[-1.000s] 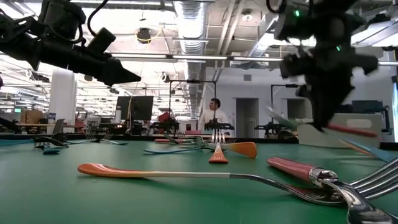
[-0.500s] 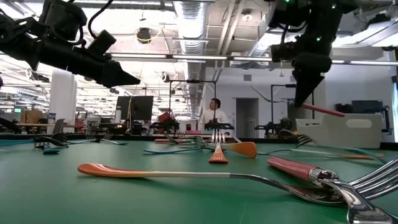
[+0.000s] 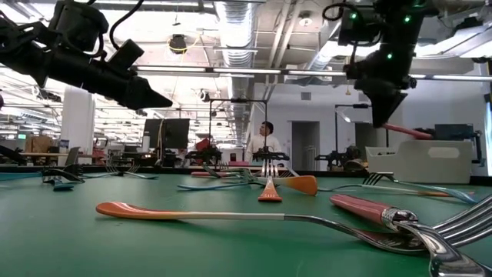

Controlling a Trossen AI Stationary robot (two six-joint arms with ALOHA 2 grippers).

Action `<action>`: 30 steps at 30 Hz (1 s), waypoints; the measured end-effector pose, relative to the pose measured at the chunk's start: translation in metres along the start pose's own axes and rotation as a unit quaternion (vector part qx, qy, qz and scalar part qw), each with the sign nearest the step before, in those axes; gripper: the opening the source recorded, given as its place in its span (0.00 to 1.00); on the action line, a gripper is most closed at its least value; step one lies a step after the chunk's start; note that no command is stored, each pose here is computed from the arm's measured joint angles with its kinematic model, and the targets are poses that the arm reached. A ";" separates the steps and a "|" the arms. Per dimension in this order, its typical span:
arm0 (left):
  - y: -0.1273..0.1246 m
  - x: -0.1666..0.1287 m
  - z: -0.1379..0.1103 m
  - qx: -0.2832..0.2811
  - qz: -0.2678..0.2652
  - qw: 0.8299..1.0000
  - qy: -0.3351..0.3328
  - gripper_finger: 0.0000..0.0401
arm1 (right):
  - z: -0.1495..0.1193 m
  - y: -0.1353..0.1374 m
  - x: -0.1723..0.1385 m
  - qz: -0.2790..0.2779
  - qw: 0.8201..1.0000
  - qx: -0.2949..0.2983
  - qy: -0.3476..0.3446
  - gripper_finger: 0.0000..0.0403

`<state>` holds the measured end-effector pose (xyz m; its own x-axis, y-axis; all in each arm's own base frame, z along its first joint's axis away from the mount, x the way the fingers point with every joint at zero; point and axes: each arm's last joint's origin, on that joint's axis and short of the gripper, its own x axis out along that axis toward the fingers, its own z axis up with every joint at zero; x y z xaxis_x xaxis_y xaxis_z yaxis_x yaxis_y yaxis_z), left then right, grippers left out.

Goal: Sort silverware by color (type)
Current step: Put the pink fork into the white bin, then put the orange fork into the transparent bin

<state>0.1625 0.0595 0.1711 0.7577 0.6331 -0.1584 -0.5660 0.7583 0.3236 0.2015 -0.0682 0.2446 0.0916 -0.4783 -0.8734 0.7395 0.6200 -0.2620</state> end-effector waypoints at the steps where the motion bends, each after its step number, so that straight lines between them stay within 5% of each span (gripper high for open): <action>1: 0.000 0.000 0.000 0.001 0.000 1.000 0.002 0.21 | 0.001 -0.006 -0.003 -0.003 1.000 0.013 -0.009 0.18; 8: 0.000 0.000 -0.001 0.002 0.001 1.000 0.004 0.21 | 0.002 -0.051 -0.011 -0.056 0.991 0.115 -0.032 0.18; 14: -0.001 0.000 -0.003 -0.010 -0.001 1.000 0.016 0.21 | -0.003 -0.067 0.008 -0.089 0.986 0.139 0.004 0.21; 22: -0.002 0.000 -0.008 -0.009 -0.002 0.999 0.040 0.21 | -0.015 -0.075 0.031 -0.110 0.981 0.154 0.038 0.43; 30: -0.001 0.000 -0.008 -0.016 0.002 0.999 0.041 0.21 | -0.009 -0.059 0.019 -0.004 0.995 0.098 -0.014 0.60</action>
<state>0.1605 0.0596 0.1633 0.7270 0.6460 -0.2329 -0.5804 0.7593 0.2944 0.1534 -0.1081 0.2392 0.1014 -0.5021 -0.8588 0.8556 0.4845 -0.1823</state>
